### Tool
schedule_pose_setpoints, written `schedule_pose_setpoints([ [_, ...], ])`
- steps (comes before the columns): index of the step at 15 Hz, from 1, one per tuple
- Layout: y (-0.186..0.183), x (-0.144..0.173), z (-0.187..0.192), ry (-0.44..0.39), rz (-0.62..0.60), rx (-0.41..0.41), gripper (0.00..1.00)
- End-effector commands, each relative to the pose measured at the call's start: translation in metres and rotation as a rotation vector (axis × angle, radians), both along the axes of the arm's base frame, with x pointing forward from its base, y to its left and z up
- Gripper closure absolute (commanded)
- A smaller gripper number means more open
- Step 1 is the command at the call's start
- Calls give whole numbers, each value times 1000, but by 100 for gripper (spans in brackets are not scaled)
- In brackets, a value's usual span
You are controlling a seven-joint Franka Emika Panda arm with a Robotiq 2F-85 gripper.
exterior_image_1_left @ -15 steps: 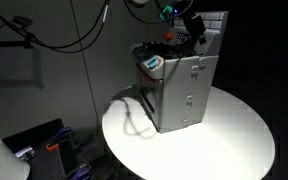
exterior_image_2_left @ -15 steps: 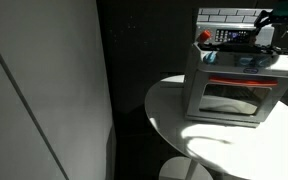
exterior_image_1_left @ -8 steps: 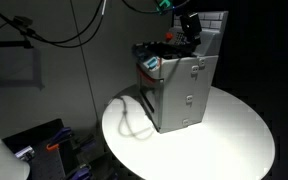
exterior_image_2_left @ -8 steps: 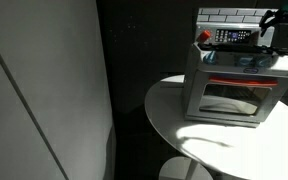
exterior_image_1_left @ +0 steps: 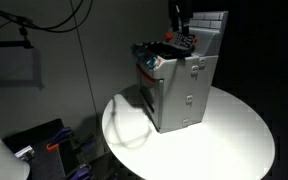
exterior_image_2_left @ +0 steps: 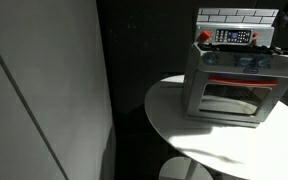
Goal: Push the top orange button on the right side of the stoves button display
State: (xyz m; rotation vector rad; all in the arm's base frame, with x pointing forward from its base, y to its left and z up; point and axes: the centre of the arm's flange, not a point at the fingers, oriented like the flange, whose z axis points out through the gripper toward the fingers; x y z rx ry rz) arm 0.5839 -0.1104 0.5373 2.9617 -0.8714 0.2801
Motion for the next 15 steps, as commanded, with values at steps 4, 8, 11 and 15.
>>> schedule_pose_setpoints([
  [4, -7, -78, 20, 157, 137, 47, 0],
  [8, -8, -110, 20, 213, 177, 66, 0],
  [11, -7, -125, 17, 237, 204, 74, 0],
  [15, -4, -116, 12, 239, 196, 72, 0],
])
